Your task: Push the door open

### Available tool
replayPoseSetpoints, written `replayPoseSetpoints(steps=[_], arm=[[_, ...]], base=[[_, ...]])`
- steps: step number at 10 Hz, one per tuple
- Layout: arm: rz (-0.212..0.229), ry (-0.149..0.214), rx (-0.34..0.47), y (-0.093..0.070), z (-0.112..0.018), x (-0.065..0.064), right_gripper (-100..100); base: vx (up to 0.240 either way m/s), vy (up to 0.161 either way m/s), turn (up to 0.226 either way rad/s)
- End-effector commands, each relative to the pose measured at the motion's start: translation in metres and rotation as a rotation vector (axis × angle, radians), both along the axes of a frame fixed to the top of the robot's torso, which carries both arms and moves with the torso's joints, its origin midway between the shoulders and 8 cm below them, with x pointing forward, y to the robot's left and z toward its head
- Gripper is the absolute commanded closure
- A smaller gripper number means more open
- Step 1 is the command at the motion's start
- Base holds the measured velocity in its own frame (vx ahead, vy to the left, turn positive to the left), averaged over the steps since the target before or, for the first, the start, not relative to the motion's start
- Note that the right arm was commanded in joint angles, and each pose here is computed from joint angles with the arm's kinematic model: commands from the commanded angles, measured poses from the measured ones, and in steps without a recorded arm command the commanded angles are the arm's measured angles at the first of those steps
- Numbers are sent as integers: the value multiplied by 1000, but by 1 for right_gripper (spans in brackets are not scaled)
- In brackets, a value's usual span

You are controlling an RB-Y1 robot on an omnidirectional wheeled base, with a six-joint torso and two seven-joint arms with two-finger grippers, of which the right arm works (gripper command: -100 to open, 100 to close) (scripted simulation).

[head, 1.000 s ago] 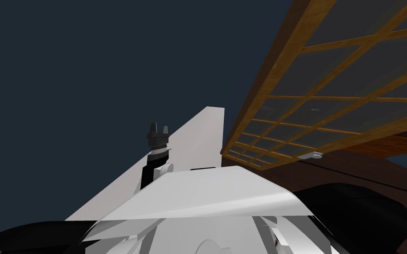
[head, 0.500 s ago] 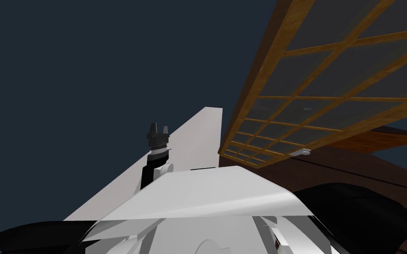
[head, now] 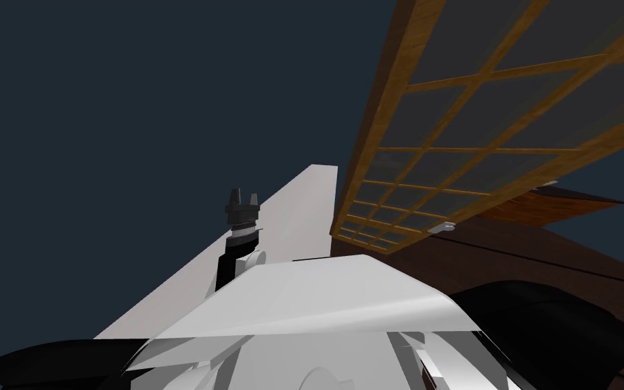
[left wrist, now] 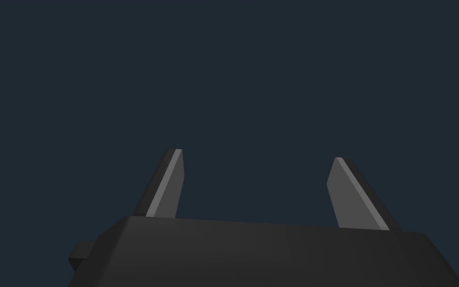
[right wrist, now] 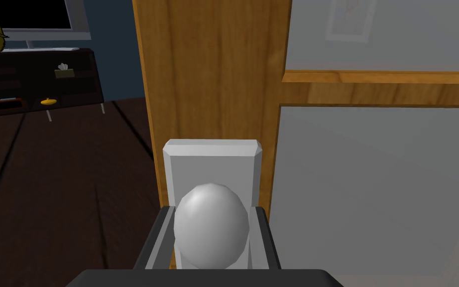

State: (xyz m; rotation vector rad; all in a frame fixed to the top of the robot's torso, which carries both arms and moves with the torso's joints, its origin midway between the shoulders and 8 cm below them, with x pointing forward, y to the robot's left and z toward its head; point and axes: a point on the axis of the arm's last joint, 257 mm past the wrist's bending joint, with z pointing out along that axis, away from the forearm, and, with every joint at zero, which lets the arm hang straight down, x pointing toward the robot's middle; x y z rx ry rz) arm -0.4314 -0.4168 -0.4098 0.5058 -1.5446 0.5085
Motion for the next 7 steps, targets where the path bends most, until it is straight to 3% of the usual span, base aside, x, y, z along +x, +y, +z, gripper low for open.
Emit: replayPoseSetpoints(steps=[1, 7], arm=[[-22, 5, -2, 5, 2, -5, 100], [-81, 13, -3, 20, 4, -15, 100]], base=[[-102, -170, -74], [-85, -159, -68]])
